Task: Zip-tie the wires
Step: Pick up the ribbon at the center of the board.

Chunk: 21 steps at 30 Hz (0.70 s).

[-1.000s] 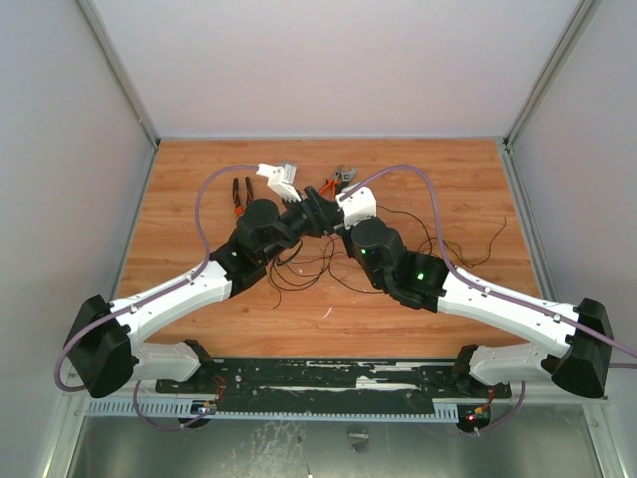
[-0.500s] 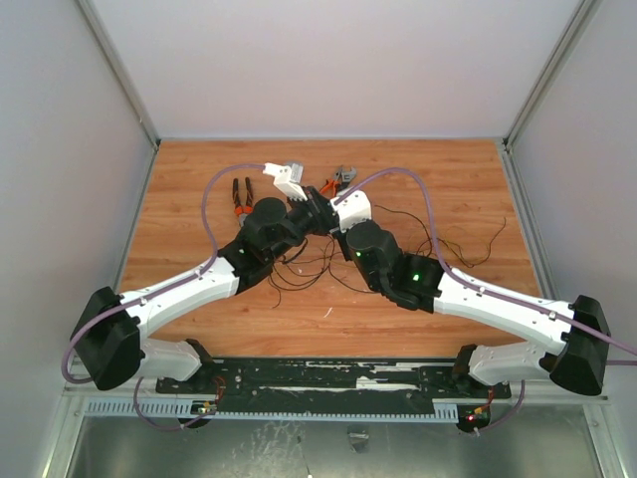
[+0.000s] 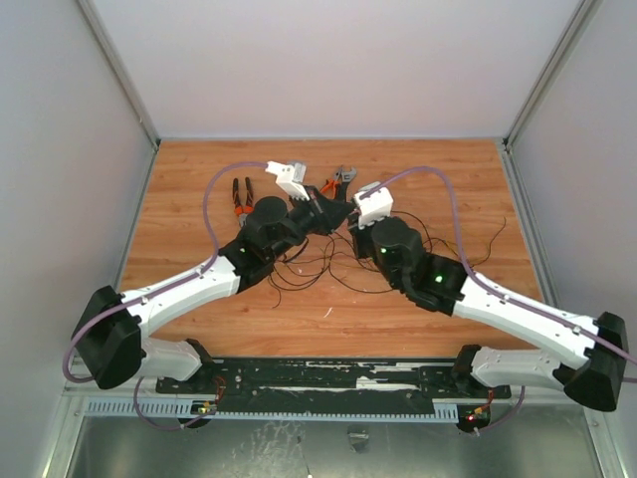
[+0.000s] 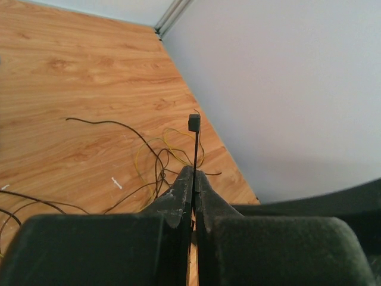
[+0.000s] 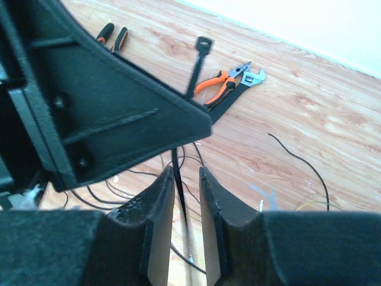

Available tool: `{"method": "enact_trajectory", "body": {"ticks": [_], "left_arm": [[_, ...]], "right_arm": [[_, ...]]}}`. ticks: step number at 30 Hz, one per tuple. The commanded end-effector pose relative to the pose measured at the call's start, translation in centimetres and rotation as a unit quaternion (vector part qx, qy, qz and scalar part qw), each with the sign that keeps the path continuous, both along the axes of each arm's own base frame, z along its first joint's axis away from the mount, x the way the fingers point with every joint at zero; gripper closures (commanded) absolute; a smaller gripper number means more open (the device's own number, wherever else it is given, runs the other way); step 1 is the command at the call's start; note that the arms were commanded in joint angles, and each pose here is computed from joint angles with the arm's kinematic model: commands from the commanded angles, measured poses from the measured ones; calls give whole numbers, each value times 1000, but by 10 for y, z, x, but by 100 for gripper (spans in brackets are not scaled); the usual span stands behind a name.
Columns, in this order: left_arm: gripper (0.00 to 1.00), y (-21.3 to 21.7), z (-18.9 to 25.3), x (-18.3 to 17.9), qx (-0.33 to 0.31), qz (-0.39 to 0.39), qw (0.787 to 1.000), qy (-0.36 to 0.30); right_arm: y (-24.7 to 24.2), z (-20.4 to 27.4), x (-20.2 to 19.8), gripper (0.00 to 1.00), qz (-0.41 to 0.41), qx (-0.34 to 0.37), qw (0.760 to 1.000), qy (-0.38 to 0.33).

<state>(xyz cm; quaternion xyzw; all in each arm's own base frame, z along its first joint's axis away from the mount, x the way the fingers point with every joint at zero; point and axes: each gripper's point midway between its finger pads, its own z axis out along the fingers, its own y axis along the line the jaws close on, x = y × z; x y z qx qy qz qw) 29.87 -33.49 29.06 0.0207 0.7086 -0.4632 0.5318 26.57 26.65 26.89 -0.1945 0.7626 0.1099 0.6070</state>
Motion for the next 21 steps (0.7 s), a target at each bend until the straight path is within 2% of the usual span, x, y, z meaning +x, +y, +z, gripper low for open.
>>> {"method": "enact_trajectory", "body": {"ticks": [1, 6, 8, 10, 13, 15, 18, 21], "left_arm": [[100, -3, 21, 6, -6, -17, 999, -38], [100, -9, 21, 8, -23, -53, 997, -42], [100, -13, 21, 8, -29, -66, 996, -45], [100, -18, 21, 8, -30, -80, 995, -53], [100, -21, 16, 17, -11, -86, 994, -63], [100, -18, 8, 31, 13, -69, 995, -67], [100, -6, 0, 59, 41, -33, 996, -72], [100, 4, -1, 85, 32, -24, 996, -84]], "right_arm": [[-19, 9, -2, 75, 8, 35, 999, 4], [-42, 15, -1, 79, 5, 60, 998, -1], [-47, 18, -1, 74, 4, 67, 998, -3], [-54, 20, 0, 64, -3, 68, 998, -4], [-65, 27, 1, 63, -8, 81, 997, -8], [-73, 37, -3, 62, -3, 95, 995, -17], [-85, 42, -5, 57, -7, 102, 995, -22], [-97, 40, -4, 52, -23, 97, 995, -21]]}}
